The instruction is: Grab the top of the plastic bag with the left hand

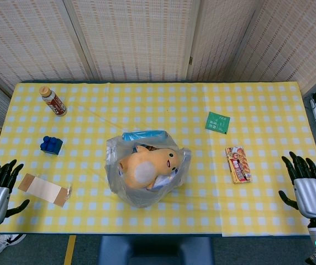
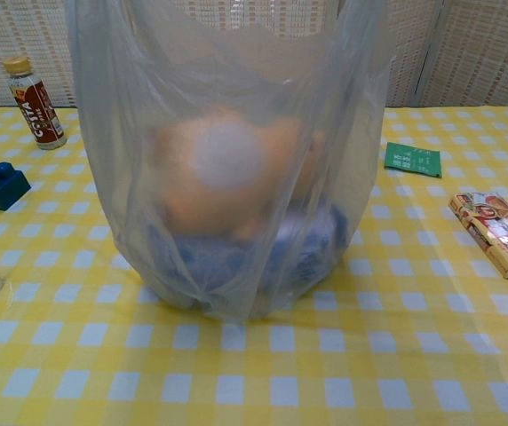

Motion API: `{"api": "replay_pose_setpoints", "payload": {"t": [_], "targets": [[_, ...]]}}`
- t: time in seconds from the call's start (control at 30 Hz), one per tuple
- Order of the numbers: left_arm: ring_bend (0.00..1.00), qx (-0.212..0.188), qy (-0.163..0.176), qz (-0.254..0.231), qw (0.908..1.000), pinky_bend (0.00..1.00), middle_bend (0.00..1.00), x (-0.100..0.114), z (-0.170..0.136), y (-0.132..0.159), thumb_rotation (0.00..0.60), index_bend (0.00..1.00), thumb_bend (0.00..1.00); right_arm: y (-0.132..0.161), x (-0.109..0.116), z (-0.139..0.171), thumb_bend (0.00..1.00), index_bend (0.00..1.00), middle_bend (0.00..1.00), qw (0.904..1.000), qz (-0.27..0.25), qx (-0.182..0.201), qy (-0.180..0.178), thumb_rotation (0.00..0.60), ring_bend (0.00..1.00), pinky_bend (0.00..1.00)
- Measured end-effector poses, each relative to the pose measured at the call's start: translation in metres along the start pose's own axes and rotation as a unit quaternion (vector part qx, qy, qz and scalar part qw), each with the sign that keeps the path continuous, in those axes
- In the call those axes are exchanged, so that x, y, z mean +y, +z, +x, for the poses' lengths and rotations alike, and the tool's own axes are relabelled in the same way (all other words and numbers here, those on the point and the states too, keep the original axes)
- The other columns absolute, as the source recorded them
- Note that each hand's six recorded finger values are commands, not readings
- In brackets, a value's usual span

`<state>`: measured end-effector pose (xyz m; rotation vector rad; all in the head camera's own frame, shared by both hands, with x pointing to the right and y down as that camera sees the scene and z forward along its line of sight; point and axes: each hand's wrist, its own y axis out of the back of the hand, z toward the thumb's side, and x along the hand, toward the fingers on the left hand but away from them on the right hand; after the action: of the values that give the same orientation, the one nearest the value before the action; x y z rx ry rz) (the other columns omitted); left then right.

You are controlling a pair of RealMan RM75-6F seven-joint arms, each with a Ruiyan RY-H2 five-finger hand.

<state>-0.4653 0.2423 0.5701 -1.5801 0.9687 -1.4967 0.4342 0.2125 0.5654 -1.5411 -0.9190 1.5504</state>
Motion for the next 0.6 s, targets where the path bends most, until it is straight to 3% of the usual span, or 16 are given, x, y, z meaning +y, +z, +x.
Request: {"api": "replay_pose_setpoints", "payload": {"t": [0.17, 0.37, 0.47, 0.6], "targets": [[0.00, 0.005, -0.012, -0.010, 0.9999, 0.01, 0.02, -0.004, 0.002, -0.001, 0.600, 0.05, 0.22, -0.001, 0.000, 0.000, 0.29, 0.00, 0.00, 1.0000, -0.002, 0.002, -0.005, 0.600, 0.00, 0.00], [0.02, 0.006, -0.023, -0.066, 0.9975, 0.07, 0.05, -0.004, 0.004, 0.001, 0.600, 0.08, 0.22, -0.004, 0.003, 0.003, 0.29, 0.00, 0.00, 0.9999, -0.003, 0.000, -0.011, 0.600, 0.00, 0.00], [0.04, -0.002, -0.025, -0.113, 0.9932, 0.11, 0.06, 0.001, 0.003, 0.003, 0.600, 0.07, 0.22, -0.001, 0.001, 0.004, 0.29, 0.00, 0.00, 0.9999, -0.004, 0.003, -0.010, 0.600, 0.00, 0.00], [0.03, -0.032, -0.030, -0.208, 0.9771, 0.12, 0.06, 0.009, 0.001, 0.010, 0.600, 0.05, 0.22, 0.005, -0.003, 0.003, 0.29, 0.00, 0.00, 0.9999, -0.006, 0.016, 0.000, 0.600, 0.00, 0.00]]}}
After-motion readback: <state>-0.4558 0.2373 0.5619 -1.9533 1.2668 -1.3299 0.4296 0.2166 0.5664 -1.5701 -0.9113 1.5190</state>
